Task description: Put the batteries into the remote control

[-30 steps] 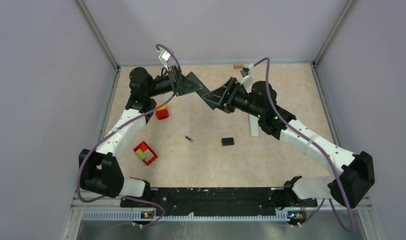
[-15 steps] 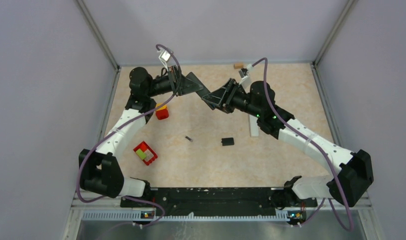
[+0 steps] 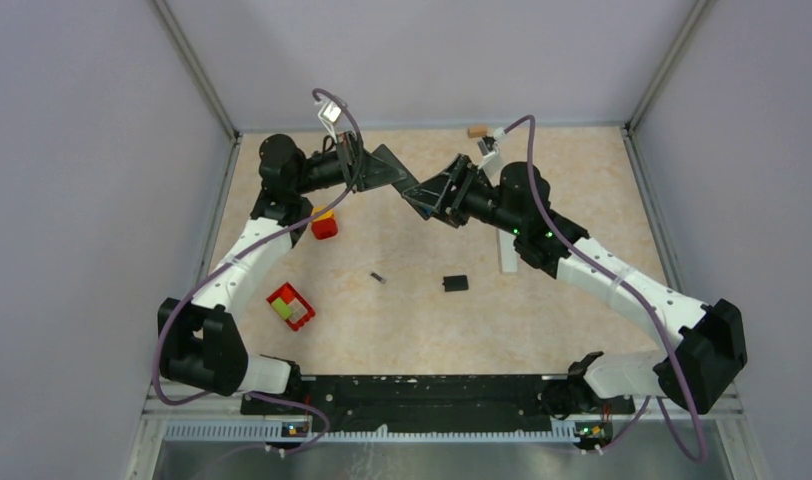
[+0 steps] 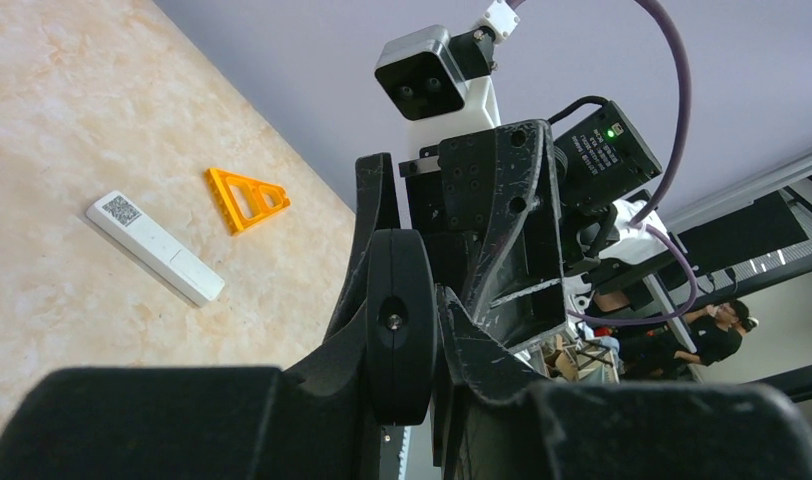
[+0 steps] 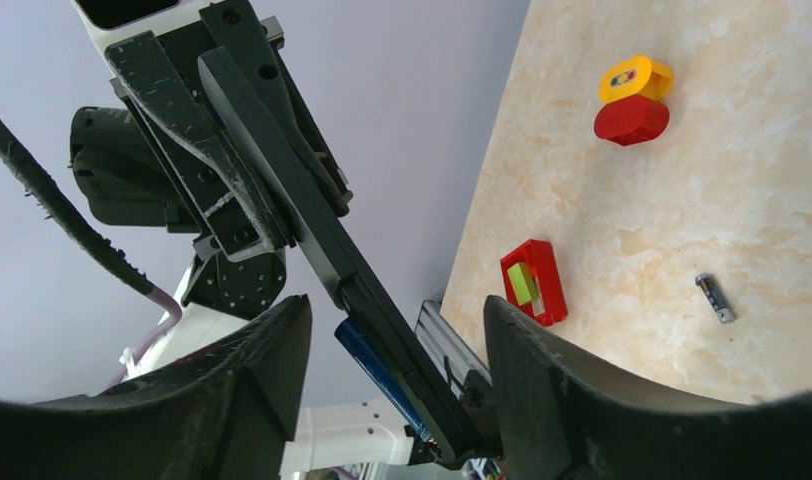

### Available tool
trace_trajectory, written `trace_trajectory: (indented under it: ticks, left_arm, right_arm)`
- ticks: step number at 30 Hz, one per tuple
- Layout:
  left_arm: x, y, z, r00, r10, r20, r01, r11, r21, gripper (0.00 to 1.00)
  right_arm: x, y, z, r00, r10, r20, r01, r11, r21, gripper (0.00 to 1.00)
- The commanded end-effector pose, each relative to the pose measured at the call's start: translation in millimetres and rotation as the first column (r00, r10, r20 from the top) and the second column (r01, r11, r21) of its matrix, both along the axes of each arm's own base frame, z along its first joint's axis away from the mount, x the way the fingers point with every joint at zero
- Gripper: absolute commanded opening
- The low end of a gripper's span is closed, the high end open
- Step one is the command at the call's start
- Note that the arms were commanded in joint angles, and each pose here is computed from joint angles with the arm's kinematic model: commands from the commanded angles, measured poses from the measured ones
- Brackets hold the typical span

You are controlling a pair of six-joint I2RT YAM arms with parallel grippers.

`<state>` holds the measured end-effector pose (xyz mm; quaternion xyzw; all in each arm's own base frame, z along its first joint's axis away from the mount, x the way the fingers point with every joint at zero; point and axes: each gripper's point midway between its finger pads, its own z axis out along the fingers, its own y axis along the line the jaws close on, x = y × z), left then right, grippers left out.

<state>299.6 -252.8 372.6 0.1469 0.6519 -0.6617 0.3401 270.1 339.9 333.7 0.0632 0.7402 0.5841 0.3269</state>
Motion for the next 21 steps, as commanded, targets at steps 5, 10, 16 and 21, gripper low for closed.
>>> trace_trajectory:
  ticks: [5,10,16,21]
  left_arm:
    - [-1,3,14,0.997,0.017,0.082,-0.016,1.0,-0.012,0.0]
    - [0,3,16,0.996,0.024,0.085,-0.023,1.0,-0.018,0.0]
    - [-2,3,19,0.996,0.025,0.09,-0.023,1.0,-0.022,0.0]
    - [-2,3,19,0.996,0.024,0.087,-0.022,0.999,-0.023,0.0]
  right_arm:
    - [1,-12,43,0.991,-0.042,0.128,0.035,0.998,0.058,0.75]
    - [-1,-20,40,0.988,-0.058,0.141,0.05,0.997,0.063,0.73]
    - [-6,-22,38,0.982,-0.047,0.185,0.031,0.996,0.089,0.61]
    - [-6,-20,39,0.98,-0.037,0.197,0.018,0.995,0.095,0.52]
